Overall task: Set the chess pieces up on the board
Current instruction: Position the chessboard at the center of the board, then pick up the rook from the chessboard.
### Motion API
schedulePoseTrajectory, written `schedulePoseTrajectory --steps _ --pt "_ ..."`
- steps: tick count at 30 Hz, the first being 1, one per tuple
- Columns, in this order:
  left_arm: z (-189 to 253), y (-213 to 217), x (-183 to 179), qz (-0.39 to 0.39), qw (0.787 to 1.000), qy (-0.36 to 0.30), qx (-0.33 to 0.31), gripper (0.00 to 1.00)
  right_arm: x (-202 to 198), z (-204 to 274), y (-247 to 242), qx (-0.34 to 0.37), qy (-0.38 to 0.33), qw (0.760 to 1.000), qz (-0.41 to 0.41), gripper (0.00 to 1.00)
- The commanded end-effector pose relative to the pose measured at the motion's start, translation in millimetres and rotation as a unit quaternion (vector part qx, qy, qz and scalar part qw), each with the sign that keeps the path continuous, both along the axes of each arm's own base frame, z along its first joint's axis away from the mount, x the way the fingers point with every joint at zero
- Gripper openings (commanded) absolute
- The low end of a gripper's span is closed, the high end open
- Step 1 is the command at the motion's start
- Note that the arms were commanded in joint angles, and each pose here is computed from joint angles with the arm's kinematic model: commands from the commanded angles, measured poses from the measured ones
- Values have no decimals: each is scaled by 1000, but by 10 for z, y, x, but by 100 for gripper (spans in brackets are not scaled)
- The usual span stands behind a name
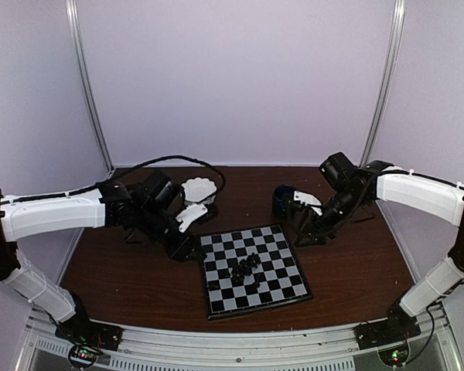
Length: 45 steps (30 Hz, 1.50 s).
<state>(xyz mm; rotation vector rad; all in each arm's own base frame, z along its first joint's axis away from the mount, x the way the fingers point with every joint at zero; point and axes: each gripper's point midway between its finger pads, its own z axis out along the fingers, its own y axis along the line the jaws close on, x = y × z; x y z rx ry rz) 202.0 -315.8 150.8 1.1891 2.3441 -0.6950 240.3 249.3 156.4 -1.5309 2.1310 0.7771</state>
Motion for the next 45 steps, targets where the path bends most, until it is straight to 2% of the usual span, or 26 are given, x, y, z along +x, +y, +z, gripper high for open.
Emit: schedulePoseTrajectory --steps 1,6,11,15,17,21,30,39,45 --pt "-179 -36 -365 -202 979 -29 7 36 28 22 20 11 -14 1000 19 54" --pt "-303 -50 -338 -259 962 -55 70 34 6 50 15 16 -19 999 21 54" --pt "-527 -138 -326 -250 961 -40 108 32 76 101 -35 13 -41 999 6 54" --pt "-698 -230 -405 -234 962 -41 133 45 150 141 -117 21 -43 999 -14 54" --pt "-788 -278 -431 -222 963 -40 146 45 189 161 -158 24 -43 998 -23 54" --pt "-887 -313 -420 -195 968 -30 157 41 214 197 -197 30 -46 998 -32 54" --pt "-976 -259 -364 -151 968 -54 195 39 235 205 -233 32 -49 998 -37 54" --pt "-1127 -245 -531 -162 965 -35 205 34 239 195 -237 33 -47 998 -37 54" --pt "-1200 -222 -524 -163 962 -37 218 26 235 197 -236 33 -47 998 -37 54"
